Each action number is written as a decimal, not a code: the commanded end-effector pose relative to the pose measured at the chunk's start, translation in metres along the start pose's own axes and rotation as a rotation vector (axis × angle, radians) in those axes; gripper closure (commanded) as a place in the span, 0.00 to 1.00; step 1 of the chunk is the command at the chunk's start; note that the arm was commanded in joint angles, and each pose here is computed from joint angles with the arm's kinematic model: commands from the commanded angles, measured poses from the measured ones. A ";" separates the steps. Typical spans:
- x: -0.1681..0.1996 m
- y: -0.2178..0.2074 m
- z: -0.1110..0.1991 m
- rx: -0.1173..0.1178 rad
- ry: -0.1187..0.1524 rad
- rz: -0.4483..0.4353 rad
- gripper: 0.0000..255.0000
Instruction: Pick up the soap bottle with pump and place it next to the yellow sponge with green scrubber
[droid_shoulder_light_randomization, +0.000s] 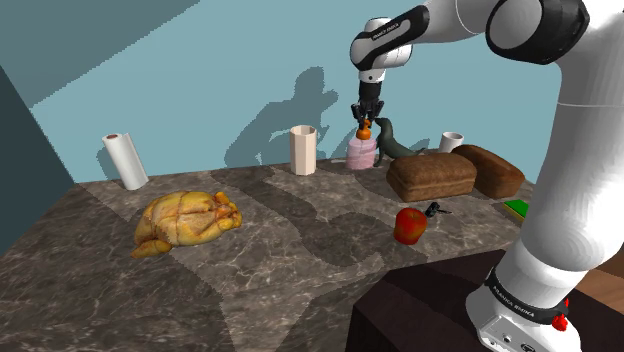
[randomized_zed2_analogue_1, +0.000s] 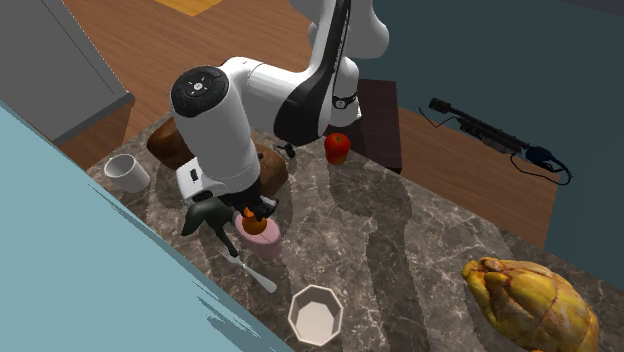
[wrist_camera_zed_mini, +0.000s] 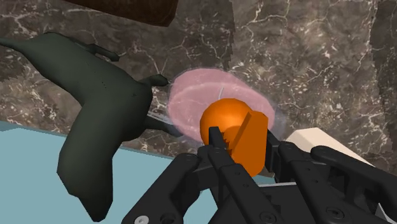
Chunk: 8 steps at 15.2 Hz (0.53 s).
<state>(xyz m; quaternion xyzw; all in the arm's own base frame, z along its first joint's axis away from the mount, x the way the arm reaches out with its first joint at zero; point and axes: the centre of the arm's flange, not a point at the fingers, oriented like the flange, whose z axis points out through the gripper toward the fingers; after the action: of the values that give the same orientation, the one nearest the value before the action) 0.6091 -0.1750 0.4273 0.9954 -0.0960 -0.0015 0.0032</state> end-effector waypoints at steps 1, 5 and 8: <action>0.000 0.000 -0.010 0.000 0.000 0.000 1.00; 0.000 0.000 -0.031 0.000 0.000 0.000 1.00; 0.000 0.000 -0.047 0.000 0.000 0.000 1.00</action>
<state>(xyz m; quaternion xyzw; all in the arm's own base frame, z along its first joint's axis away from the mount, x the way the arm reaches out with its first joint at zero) 0.6088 -0.1756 0.4694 0.9954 -0.0960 -0.0015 0.0033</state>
